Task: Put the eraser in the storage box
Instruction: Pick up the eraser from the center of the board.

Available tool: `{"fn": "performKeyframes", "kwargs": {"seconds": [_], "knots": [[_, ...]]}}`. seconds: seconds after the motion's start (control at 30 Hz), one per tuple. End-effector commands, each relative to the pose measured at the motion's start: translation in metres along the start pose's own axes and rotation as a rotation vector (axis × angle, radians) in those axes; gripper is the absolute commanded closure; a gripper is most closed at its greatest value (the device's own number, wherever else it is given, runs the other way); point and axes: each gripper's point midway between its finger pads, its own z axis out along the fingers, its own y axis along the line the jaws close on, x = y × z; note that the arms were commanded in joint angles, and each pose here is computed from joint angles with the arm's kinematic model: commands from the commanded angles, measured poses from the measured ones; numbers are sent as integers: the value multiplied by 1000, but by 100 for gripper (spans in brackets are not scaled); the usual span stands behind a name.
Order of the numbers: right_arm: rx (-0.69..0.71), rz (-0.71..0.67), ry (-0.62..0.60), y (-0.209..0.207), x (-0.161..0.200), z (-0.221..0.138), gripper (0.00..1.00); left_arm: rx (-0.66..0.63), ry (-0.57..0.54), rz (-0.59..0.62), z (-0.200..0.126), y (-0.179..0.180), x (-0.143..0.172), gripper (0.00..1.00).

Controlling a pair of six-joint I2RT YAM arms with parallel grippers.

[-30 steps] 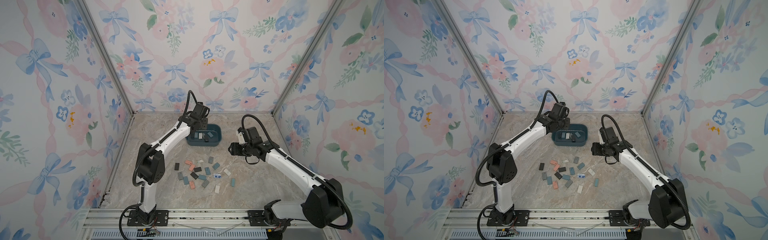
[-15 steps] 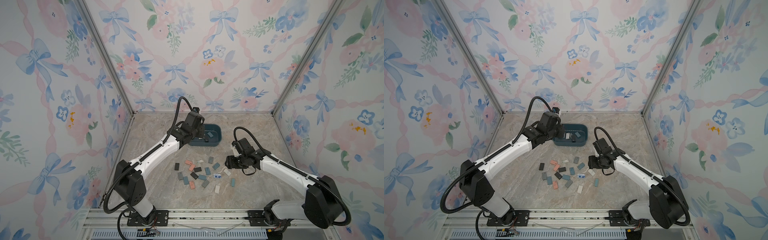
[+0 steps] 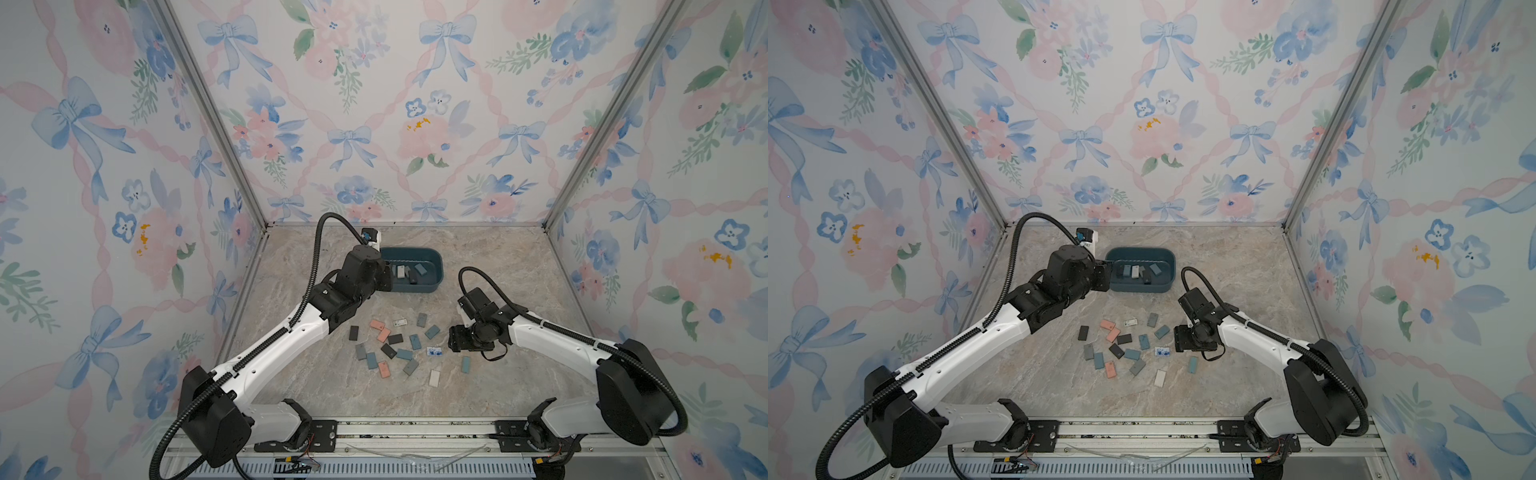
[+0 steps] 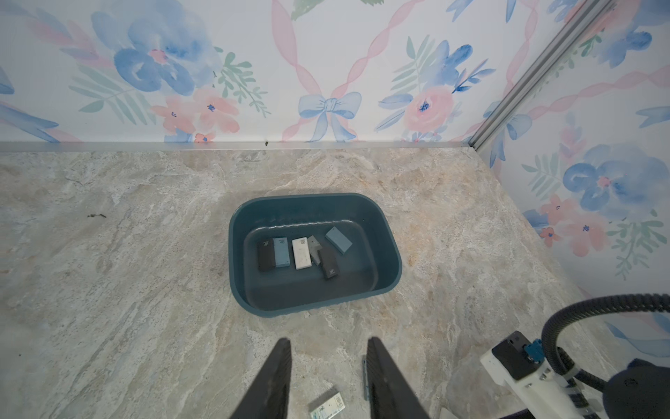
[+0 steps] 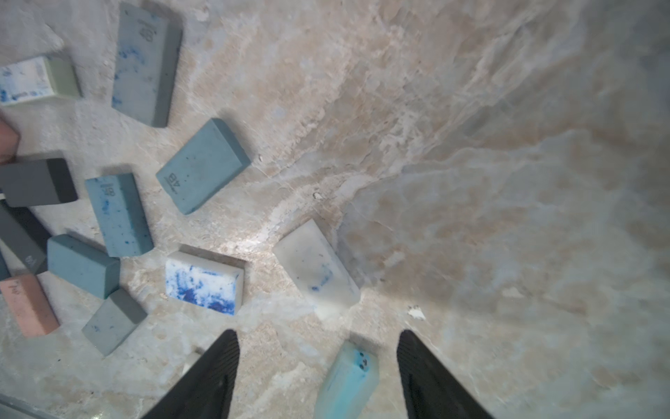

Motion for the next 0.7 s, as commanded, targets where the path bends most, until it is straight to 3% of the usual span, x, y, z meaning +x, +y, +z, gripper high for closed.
{"fn": "performKeyframes", "kwargs": {"seconds": [0.0, 0.43, 0.67], "knots": [[51, 0, 39, -7, 10, 8, 28, -15, -42, -32, -11, 5, -6, 62], [108, -9, 56, -11, 2, 21, 27, -43, -58, -54, -22, 17, 1, 62], [124, -17, 51, -10, -5, 25, 32, -51, -70, -62, -27, 21, 1, 62]]}}
